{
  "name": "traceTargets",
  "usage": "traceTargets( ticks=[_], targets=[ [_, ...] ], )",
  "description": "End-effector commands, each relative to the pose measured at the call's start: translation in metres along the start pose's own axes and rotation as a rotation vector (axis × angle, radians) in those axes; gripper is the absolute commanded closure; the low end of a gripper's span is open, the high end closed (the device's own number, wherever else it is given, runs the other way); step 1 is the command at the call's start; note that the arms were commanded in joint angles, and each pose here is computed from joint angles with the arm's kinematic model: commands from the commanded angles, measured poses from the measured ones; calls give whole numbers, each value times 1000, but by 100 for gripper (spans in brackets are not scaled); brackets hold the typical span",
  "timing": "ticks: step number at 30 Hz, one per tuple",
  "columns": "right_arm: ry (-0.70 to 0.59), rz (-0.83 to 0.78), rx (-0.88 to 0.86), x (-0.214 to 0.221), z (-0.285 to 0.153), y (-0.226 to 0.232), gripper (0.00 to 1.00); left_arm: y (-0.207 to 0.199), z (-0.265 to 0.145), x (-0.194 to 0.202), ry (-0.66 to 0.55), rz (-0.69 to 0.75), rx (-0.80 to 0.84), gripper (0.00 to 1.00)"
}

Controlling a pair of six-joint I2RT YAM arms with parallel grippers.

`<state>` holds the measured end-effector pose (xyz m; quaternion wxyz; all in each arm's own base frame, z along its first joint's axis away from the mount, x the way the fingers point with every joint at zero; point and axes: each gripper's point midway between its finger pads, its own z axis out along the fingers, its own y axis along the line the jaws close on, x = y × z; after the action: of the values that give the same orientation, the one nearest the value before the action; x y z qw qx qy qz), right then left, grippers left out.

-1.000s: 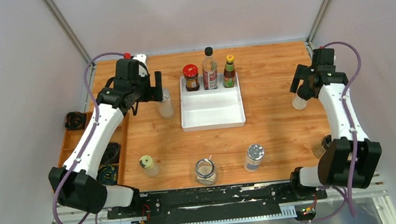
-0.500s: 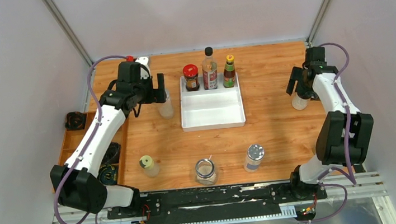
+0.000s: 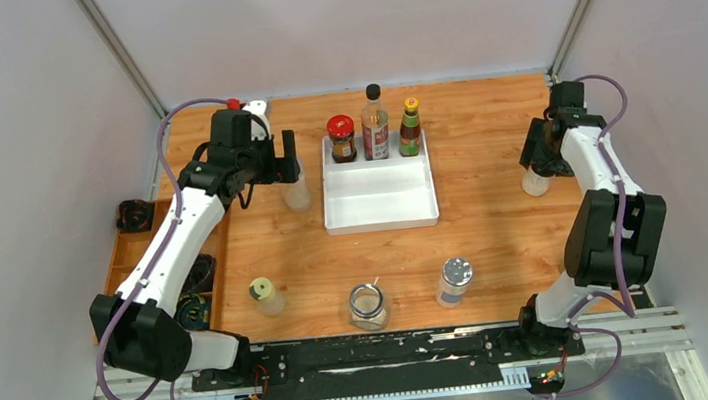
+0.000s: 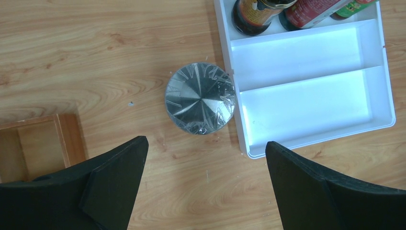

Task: Organize the condiment bottles
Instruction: Pick up the bottle from the center of the board.

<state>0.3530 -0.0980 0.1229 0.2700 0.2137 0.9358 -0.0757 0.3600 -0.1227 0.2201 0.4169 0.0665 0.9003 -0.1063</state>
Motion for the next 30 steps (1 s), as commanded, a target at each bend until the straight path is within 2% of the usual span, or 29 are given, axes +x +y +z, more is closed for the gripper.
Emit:
traceTargets(
  ticks=[1, 13, 14, 17, 19, 22, 30],
  targets=[
    [-9, 14, 25, -9, 5, -9, 32, -2, 4, 1, 1, 5, 15, 0],
    [6, 25, 12, -15, 21, -6, 39, -4, 5, 0, 2, 5, 28, 1],
    [7, 25, 10, -15, 22, -6, 38, -5, 5, 0, 1, 5, 30, 1],
    [1, 27, 5, -17, 23, -5, 20, -5, 4, 0, 1, 6, 34, 1],
    [0, 27, 0, -19, 23, -4, 16, -5, 4, 1, 1, 7, 33, 1],
    [-9, 34, -8, -23, 23, -2, 14, -6, 4, 1, 2, 7, 36, 2],
    [-54, 40, 17, -45, 21, -5, 18, -5, 5, 1, 0, 13, 37, 2]
  ],
)
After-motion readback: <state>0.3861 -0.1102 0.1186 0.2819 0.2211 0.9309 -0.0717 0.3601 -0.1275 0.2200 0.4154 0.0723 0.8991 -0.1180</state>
